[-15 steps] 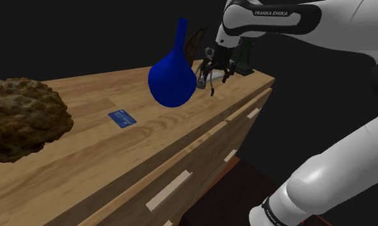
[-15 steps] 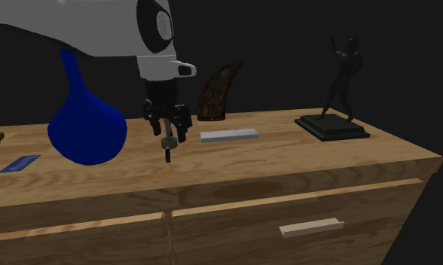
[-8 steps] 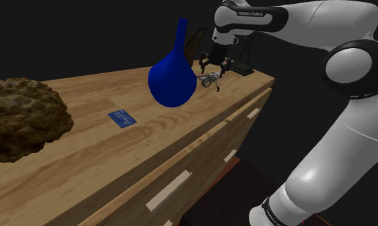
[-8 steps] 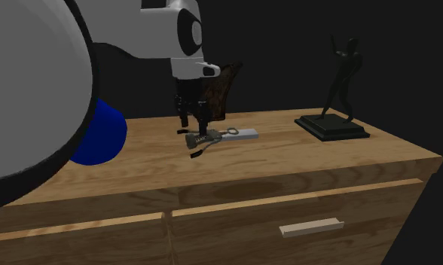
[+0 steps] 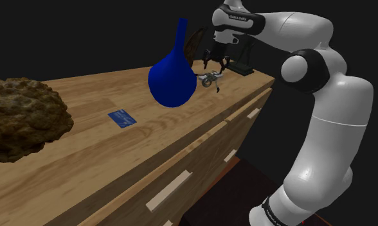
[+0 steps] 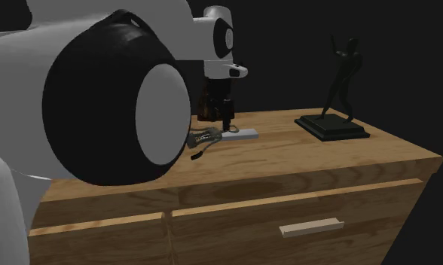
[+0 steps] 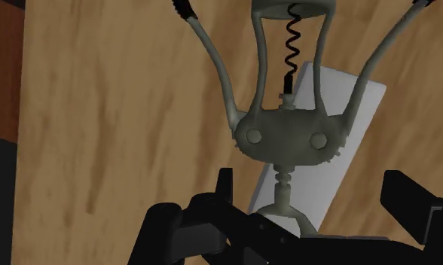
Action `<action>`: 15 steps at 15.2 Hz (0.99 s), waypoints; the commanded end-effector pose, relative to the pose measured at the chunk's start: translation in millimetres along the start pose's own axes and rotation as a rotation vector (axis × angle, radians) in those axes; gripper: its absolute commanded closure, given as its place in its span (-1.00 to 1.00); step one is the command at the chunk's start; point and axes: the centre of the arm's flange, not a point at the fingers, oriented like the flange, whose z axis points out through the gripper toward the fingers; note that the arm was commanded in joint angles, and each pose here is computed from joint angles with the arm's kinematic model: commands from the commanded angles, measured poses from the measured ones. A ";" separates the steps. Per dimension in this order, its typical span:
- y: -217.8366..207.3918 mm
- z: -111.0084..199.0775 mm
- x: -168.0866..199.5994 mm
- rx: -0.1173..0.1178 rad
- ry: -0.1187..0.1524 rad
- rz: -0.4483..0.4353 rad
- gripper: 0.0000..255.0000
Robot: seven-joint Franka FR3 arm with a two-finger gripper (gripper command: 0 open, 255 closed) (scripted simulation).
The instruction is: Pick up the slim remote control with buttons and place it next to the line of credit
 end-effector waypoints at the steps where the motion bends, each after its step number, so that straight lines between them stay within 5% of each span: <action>1: -0.6 2.0 27.9 -0.001 -0.001 0.076 -1.00; 15: 0.5 43.4 42.5 -0.002 -0.002 0.117 -1.00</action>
